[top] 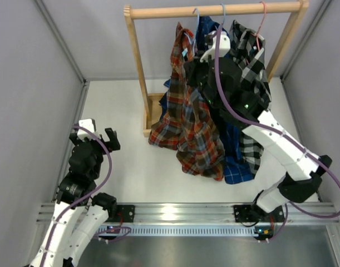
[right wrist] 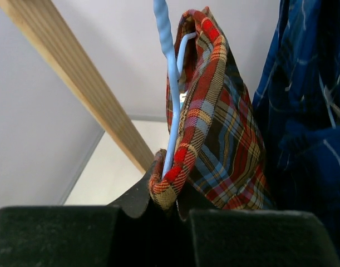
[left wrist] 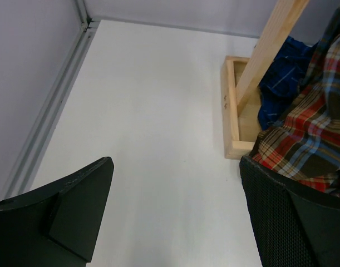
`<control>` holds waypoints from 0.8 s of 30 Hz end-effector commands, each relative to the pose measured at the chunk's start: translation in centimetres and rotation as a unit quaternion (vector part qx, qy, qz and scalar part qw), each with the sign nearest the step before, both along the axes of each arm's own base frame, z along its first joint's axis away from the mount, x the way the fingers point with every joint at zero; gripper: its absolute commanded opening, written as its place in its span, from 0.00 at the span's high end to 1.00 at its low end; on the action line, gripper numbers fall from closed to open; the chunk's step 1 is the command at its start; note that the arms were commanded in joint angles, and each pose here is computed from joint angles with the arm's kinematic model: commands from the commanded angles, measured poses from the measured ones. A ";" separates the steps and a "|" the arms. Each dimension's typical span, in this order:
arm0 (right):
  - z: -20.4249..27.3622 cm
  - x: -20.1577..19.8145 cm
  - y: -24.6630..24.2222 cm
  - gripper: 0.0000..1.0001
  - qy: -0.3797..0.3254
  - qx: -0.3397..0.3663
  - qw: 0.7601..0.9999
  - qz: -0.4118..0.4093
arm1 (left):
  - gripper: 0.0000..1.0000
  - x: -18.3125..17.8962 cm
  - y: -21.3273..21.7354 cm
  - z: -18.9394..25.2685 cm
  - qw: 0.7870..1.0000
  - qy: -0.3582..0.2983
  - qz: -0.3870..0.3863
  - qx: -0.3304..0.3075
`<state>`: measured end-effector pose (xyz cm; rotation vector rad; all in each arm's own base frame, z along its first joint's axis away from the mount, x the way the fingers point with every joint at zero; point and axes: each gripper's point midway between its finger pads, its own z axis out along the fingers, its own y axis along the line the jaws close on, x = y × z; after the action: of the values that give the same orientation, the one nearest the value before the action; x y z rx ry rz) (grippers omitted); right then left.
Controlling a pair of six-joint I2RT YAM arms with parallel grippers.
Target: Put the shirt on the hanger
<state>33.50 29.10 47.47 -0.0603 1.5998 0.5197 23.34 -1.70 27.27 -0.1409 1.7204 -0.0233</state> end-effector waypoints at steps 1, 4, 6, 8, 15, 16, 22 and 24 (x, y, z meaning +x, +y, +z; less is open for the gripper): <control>3.5 1.2 -0.4 1.00 -0.026 0.007 0.999 -0.034 | 0.02 0.7 -0.1 0.2 1.000 -0.009 0.001 -0.017; 4.2 3.7 0.8 1.00 -0.035 -0.015 0.999 -0.018 | 0.02 0.7 -0.2 0.2 1.000 -0.008 -0.002 -0.017; 4.2 5.9 1.1 1.00 -0.032 -0.025 0.999 -0.021 | 0.02 0.7 -0.4 0.2 1.000 -0.007 -0.008 -0.017; 2.6 7.6 2.1 1.00 -0.020 -0.044 0.999 -0.016 | 0.02 0.6 -0.7 0.1 1.000 -0.007 -0.019 -0.018; -1.6 8.5 4.5 1.00 0.022 -0.048 0.998 -0.022 | 0.02 0.7 -1.1 -0.1 0.999 0.000 -0.028 -0.015; -1.9 8.5 5.0 1.00 0.025 -0.047 0.998 -0.019 | 0.02 0.7 -1.0 -0.2 1.000 0.001 -0.026 -0.015; -1.8 7.9 7.8 1.00 0.020 -0.026 0.999 -0.016 | 0.02 0.8 -0.2 -0.6 1.000 0.012 0.000 -0.015; -1.6 7.6 8.4 1.00 0.017 -0.018 1.000 -0.013 | 0.02 0.9 0.1 -0.6 1.000 0.015 0.010 -0.018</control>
<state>41.98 35.59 44.22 -0.0823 1.6913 0.4067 23.82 -2.21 26.18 -0.1354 1.7611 -0.0572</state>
